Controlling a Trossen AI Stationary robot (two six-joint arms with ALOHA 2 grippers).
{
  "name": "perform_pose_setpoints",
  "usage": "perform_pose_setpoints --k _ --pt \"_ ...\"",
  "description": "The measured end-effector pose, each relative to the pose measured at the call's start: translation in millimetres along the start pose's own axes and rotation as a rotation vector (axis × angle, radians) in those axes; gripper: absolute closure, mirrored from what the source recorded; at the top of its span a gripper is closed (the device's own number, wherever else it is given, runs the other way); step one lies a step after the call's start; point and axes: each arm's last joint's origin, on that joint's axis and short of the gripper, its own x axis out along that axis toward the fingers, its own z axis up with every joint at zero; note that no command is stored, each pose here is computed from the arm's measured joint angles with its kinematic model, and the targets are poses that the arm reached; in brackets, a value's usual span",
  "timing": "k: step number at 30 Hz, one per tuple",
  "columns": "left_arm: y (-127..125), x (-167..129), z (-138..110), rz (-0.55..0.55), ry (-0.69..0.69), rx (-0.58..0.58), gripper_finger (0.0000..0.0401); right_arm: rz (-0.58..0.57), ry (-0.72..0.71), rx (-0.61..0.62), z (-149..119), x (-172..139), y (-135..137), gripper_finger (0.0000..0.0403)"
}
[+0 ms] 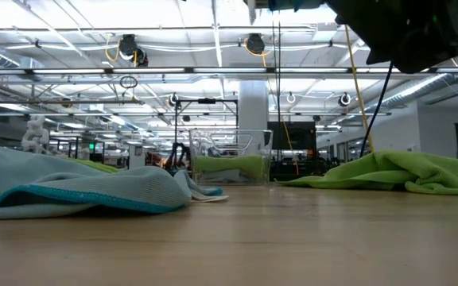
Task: Fold microfiber towels
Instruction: Put the right blue towel into the transparent bin
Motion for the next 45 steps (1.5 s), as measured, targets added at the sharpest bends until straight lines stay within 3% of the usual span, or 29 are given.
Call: perform_pose_setpoints --k 4,10,17,20,24,32,37,45 --pt "0.9 1.0 0.4 -0.009 -0.003 -0.022 0.0004 -0.001 0.000 -0.016 0.0 0.0 -0.1 0.0389" --pt "-1.0 1.8 0.3 -0.115 0.003 -0.056 0.0004 -0.046 0.020 -0.022 -1.0 -0.3 -2.2 0.0389" --pt "2.4 3.5 0.3 -0.064 0.002 -0.068 0.0017 -0.046 0.022 -0.022 -1.2 -0.4 -2.3 0.0389" --pt "2.9 3.8 0.3 -0.060 0.002 -0.069 0.0058 -0.045 0.023 -0.021 -1.3 -0.4 -2.2 0.0389" --pt "2.9 3.5 0.0 -0.060 0.007 -0.059 0.0142 -0.045 0.025 -0.021 -1.5 -0.4 -2.2 0.0389" --pt "3.7 3.5 0.0 -0.045 0.007 0.017 0.0361 -0.042 0.026 0.024 -1.7 -0.4 -1.9 0.0389" --pt "7.0 -1.1 -0.1 0.030 0.041 0.040 0.0362 -0.076 0.041 0.160 -2.9 -0.9 -2.3 0.0371" --pt "20.0 -24.2 11.6 0.059 0.126 0.070 0.0368 -0.132 0.148 0.395 -4.8 -20.4 4.8 0.0255"
